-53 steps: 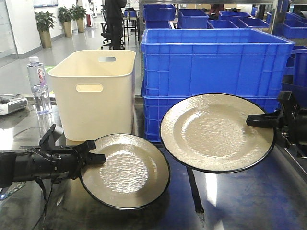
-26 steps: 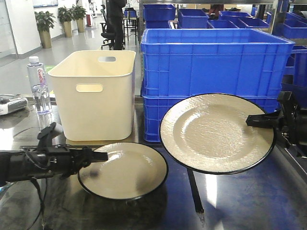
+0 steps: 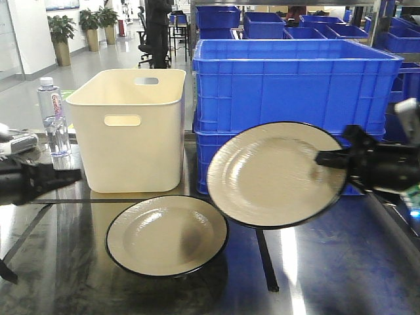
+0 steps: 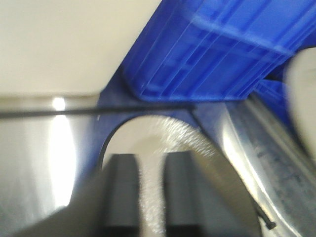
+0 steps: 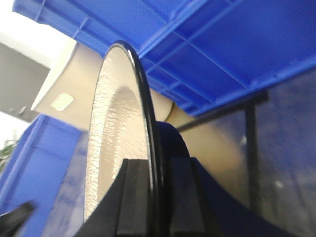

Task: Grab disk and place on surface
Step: 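Move the right gripper's plate over the first plate and stack it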

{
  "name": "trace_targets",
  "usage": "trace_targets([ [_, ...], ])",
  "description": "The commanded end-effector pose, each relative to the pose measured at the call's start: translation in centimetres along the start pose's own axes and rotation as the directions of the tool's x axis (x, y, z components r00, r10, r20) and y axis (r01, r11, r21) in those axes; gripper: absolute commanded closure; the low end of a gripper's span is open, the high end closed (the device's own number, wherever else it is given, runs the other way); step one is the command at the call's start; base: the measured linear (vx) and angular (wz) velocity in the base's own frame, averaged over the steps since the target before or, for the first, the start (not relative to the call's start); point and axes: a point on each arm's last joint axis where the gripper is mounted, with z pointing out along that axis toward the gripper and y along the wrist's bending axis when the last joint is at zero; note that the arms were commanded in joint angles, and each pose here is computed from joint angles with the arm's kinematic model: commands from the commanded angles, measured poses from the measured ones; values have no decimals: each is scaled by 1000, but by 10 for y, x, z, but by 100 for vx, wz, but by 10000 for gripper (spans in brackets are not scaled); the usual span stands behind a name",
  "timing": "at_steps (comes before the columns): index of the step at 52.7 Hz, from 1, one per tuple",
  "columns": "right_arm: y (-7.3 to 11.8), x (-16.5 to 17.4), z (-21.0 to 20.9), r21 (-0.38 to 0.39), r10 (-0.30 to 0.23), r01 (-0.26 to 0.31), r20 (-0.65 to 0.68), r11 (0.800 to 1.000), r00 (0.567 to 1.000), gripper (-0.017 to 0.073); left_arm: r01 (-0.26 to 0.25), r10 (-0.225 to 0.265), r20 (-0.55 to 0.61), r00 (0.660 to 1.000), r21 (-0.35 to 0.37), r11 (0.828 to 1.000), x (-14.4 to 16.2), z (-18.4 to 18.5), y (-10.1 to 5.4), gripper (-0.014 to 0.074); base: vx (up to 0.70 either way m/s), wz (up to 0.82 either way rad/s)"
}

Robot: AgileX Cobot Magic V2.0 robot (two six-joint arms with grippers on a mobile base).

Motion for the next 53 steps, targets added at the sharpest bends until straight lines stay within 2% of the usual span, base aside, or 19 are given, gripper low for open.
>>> trace_targets([
  [1,37,0,5,-64,20,-13,112,998,993,568,-75,68,121,990,55,996,-30,-30,-37,605,0,0],
  [9,42,38,51,-50,67,-65,43,997,997,568,-132,125,156,980,37,991,-38,-50,-53,603,0,0],
  [15,41,59,82,-59,52,-53,-20,997,998,568,-169,163,146,976,24,985,-39,-55,-60,600,0,0],
  [25,46,75,112,-80,21,-26,-56,997,998,546,-176,169,148,974,37,984,-39,-57,-64,598,0,0],
  [31,46,79,116,-85,-6,0,-71,996,997,477,-177,169,146,975,42,983,-39,-57,-64,598,0,0],
  [37,47,81,117,-107,-57,47,-84,993,995,342,-177,169,146,975,42,983,-39,-57,-64,598,0,0],
  [42,47,81,117,-116,-126,116,-78,986,989,197,-177,169,146,975,42,983,-39,-57,-64,598,0,0],
  [46,48,80,116,-124,-212,203,-65,971,975,90,-177,169,146,975,42,983,-39,-57,-64,598,0,0],
  [49,49,79,114,-130,-294,286,-49,949,954,28,-177,169,145,975,43,983,-39,-57,-65,598,0,0],
  [53,51,76,111,-124,-415,410,-19,904,910,-29,-178,170,144,975,42,983,-39,-57,-65,598,0,0],
])
